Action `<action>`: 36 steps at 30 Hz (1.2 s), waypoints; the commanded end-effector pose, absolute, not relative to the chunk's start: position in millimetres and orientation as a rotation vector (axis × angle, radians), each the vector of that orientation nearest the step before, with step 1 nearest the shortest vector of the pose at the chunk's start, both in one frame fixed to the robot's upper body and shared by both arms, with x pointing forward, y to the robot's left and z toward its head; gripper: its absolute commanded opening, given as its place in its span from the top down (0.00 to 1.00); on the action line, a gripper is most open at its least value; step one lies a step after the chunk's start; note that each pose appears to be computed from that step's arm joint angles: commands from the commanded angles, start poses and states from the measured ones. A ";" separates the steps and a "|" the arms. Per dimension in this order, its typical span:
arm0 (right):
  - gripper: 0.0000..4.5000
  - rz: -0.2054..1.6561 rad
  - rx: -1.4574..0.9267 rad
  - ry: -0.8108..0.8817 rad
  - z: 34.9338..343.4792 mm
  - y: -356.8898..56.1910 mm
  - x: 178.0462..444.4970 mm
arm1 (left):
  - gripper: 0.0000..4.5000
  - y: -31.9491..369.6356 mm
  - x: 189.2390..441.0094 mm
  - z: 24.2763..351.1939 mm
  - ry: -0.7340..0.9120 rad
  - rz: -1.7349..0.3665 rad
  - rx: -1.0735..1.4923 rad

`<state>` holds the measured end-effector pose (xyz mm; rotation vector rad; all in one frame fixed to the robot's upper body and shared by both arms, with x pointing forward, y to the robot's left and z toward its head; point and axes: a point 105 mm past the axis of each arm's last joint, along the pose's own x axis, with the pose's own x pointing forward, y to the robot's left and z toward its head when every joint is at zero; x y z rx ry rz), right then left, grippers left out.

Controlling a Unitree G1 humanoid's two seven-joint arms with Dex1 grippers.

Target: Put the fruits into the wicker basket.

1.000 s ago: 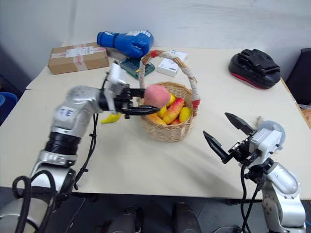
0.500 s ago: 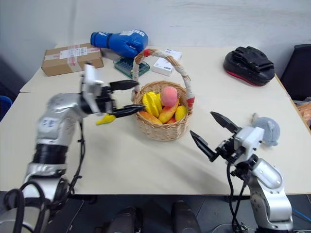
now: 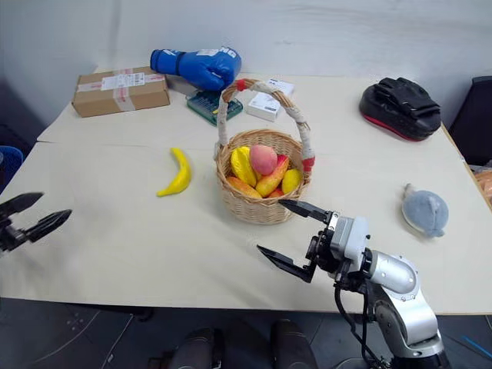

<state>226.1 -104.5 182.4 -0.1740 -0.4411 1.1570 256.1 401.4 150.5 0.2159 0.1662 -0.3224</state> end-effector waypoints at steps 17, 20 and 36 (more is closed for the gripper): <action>0.00 1.153 -0.278 -0.456 168.0 -113.8 232.4 | 0.01 221.5 382.8 163.0 0.227 -0.699 0.309; 0.00 1.145 -0.278 -0.450 167.8 -113.9 230.0 | 0.01 215.5 397.4 145.1 0.281 -0.653 0.338; 0.00 1.093 -0.283 -0.465 178.8 -108.0 232.6 | 0.72 210.3 406.2 141.3 0.232 -0.637 0.238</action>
